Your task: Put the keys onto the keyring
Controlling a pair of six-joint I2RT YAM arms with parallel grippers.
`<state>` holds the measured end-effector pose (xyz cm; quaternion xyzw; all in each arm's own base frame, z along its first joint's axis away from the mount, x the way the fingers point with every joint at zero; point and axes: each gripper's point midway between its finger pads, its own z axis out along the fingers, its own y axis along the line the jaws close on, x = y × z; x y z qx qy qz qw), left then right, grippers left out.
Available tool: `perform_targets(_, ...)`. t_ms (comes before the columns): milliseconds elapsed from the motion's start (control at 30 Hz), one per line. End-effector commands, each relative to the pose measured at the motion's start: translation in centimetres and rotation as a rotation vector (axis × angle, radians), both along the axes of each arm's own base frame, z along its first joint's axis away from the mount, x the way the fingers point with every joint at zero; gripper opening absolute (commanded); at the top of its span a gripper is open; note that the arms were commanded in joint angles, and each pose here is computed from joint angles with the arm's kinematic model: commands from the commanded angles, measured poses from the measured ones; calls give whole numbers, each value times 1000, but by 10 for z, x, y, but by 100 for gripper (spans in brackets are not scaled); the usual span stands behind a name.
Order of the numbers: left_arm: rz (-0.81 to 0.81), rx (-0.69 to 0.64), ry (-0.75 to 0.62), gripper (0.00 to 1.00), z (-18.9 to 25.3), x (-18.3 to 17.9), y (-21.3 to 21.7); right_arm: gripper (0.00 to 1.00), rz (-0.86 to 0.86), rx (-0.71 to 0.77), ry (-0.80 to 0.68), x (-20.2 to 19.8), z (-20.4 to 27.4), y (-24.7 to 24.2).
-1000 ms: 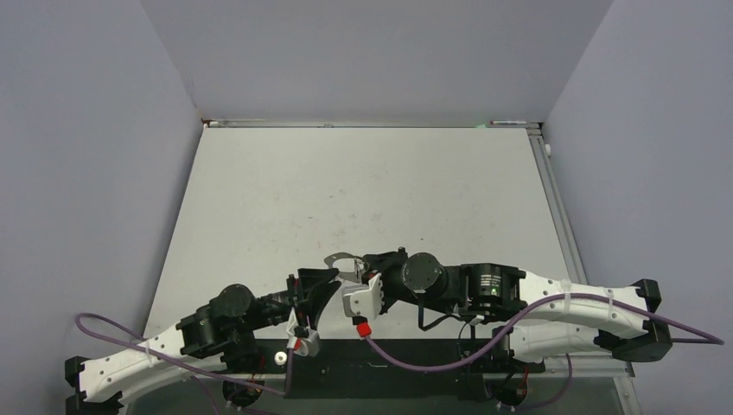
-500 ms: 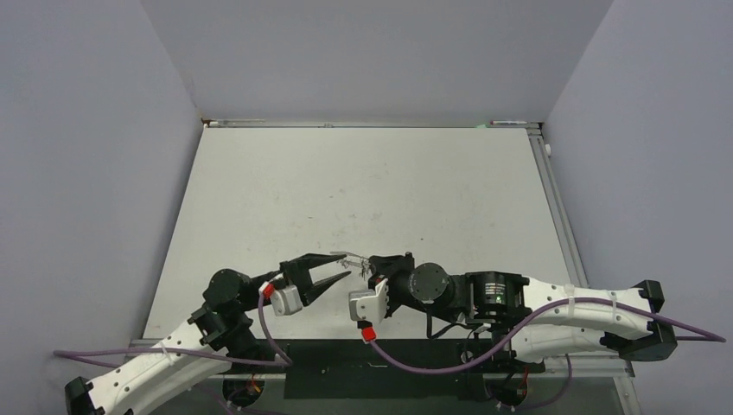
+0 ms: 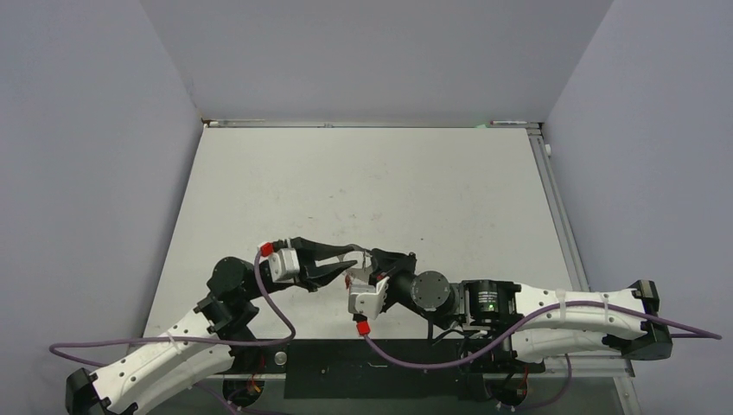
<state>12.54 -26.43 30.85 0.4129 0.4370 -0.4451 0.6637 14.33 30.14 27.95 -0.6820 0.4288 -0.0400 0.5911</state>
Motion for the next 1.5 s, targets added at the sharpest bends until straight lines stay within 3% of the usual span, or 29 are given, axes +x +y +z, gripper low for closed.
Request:
perform_targets(0,44,-141,97,25,44,10,8,5,-145,243,-46,16,47,-10)
perform_targets(200,72,-142,85,27,47,13,12,5,-186,406,1,18,61,-12)
perform_targets(433,114,-107,98,28,37,23,11,5,-143,494,67,11,71,-2)
perform_targets(767,87,-64,112,38,26,24,1,5,-174,481,73,15,62,12)
perform_targets(1133,97,-24,124,38,16,30,-3,5,-159,497,96,14,61,23)
perform_targets(1300,117,-26,122,28,17,33,-2,5,-138,511,120,10,62,25)
perform_targets(1467,129,-16,112,1,16,35,-1,5,-131,516,130,8,62,25)
